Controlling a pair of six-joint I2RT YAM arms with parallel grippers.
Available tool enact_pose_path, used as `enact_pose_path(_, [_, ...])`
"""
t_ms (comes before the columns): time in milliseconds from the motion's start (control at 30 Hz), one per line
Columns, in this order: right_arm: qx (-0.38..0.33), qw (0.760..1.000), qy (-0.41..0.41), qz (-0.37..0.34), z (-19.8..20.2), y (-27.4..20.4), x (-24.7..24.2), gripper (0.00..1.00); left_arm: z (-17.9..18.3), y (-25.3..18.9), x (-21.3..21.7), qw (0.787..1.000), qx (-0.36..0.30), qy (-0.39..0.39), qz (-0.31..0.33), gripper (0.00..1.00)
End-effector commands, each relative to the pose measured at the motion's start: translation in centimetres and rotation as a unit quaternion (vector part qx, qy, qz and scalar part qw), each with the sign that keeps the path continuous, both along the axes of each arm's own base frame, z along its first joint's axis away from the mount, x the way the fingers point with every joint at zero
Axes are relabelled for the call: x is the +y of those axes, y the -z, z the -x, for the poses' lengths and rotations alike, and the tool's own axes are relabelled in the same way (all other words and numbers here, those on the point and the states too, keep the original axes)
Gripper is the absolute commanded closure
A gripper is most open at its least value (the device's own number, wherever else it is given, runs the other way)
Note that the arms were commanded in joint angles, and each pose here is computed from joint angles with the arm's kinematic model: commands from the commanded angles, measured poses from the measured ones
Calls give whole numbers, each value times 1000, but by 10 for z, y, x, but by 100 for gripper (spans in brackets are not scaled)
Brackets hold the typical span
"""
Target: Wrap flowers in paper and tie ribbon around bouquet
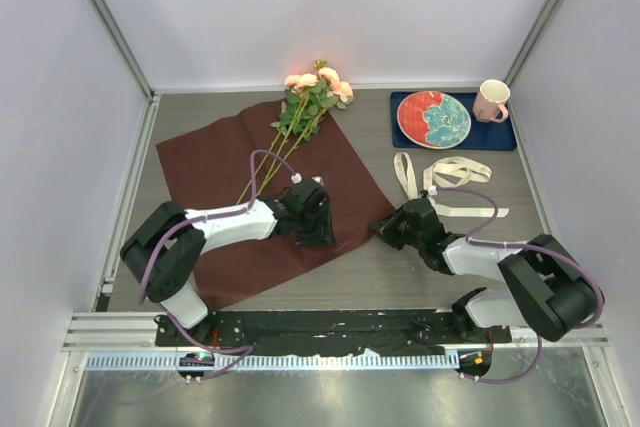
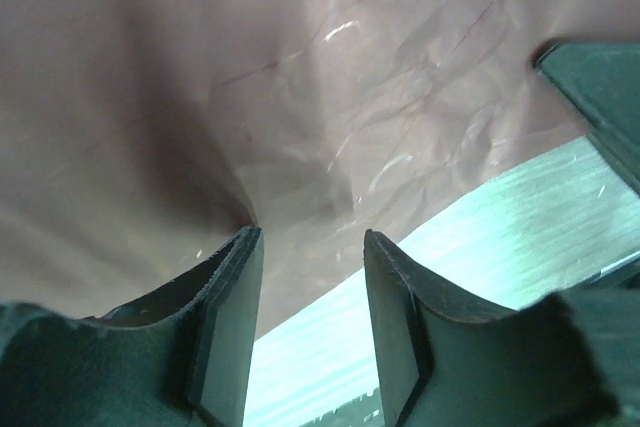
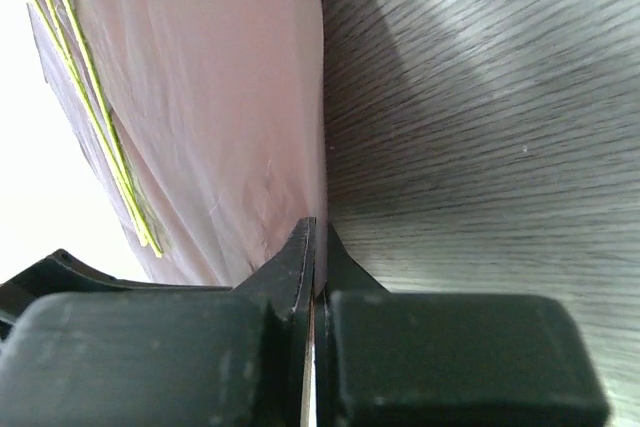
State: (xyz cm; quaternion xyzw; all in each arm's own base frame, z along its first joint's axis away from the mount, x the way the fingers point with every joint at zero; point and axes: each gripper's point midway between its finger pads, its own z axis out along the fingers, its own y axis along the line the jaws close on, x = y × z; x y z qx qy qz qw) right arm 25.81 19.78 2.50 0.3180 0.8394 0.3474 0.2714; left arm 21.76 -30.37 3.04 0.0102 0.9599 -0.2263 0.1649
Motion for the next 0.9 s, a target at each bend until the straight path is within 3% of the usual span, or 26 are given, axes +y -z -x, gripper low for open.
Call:
enact_pose_path(0, [-33,998,-19,44,-3,-11,-9,100,1,-32,17,1000,-16,7,-1,49])
enact_pose_path(167, [-25,996,-56,62,-3,-10,-8,100,-27,-74,60,998,-47,-41,13,48])
enact_pose_path(400, [-30,995,-60,72,-5,-14,-16,100,-76,-82,178,983,-44,-174,-46,58])
enact_pose_path(467, [-36,995,-60,73,-6,-17,-18,100,-81,-73,196,978,-37,-186,-82,61])
enact_pose_path(667, [-41,994,-71,76,-9,-21,-15,100,-98,-37,245,960,0,-235,-155,81])
enact_pose_path(867, [-48,993,-78,74,-10,-24,-13,100,-99,-2,252,952,35,-238,-189,89])
